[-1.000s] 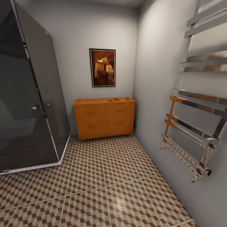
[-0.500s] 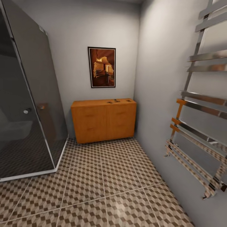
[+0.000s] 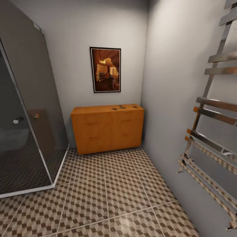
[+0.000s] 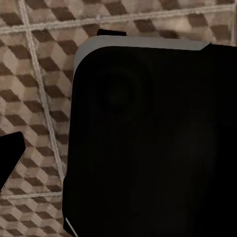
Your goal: Take the four mousetraps from the cabinet in the bathroom and place them on the bathroom floor. Make sure all four end up on the same floor surface, and ensure that at least two of them are either under or directly next to the same bathroom sink.
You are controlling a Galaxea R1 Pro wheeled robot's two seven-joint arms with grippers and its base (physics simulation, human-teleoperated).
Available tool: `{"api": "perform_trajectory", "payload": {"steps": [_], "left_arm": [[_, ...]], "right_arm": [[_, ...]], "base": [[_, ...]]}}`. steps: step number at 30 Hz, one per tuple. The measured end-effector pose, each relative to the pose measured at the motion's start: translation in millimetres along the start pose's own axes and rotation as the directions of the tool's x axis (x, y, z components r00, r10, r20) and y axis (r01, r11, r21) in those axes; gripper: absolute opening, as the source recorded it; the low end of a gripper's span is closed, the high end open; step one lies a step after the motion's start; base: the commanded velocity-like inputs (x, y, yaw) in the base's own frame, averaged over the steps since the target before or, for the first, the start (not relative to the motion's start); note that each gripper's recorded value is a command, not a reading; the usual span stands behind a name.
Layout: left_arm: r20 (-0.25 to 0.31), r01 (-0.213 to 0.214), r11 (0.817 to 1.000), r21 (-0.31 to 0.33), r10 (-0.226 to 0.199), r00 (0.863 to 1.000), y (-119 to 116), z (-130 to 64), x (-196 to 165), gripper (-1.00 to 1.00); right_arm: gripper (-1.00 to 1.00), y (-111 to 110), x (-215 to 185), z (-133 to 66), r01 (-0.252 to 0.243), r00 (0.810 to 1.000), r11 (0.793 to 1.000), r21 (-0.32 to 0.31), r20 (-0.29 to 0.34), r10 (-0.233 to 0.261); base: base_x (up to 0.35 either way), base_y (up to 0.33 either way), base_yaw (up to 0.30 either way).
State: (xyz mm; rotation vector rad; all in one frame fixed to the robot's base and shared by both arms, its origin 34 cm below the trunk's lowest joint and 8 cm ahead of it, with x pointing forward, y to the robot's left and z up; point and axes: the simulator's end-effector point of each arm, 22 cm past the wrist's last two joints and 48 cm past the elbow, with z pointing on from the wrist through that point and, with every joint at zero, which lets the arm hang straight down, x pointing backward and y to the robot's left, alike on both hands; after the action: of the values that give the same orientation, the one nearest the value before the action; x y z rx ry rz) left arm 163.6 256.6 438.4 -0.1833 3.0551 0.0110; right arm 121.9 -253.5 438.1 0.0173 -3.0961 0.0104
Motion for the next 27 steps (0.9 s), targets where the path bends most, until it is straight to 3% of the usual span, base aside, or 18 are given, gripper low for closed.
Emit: {"api": "perform_trajectory", "payload": {"steps": [27], "left_arm": [[0.0, 0.0, 1.0, 0.0, 0.0, 1.0, 0.0, 0.0, 0.0, 1.0]], "right_arm": [[1.0, 0.0, 0.0, 0.0, -0.001, 1.0, 1.0, 0.0, 0.0, 0.001]], "base": [[0.325, 0.0, 0.0]]}}
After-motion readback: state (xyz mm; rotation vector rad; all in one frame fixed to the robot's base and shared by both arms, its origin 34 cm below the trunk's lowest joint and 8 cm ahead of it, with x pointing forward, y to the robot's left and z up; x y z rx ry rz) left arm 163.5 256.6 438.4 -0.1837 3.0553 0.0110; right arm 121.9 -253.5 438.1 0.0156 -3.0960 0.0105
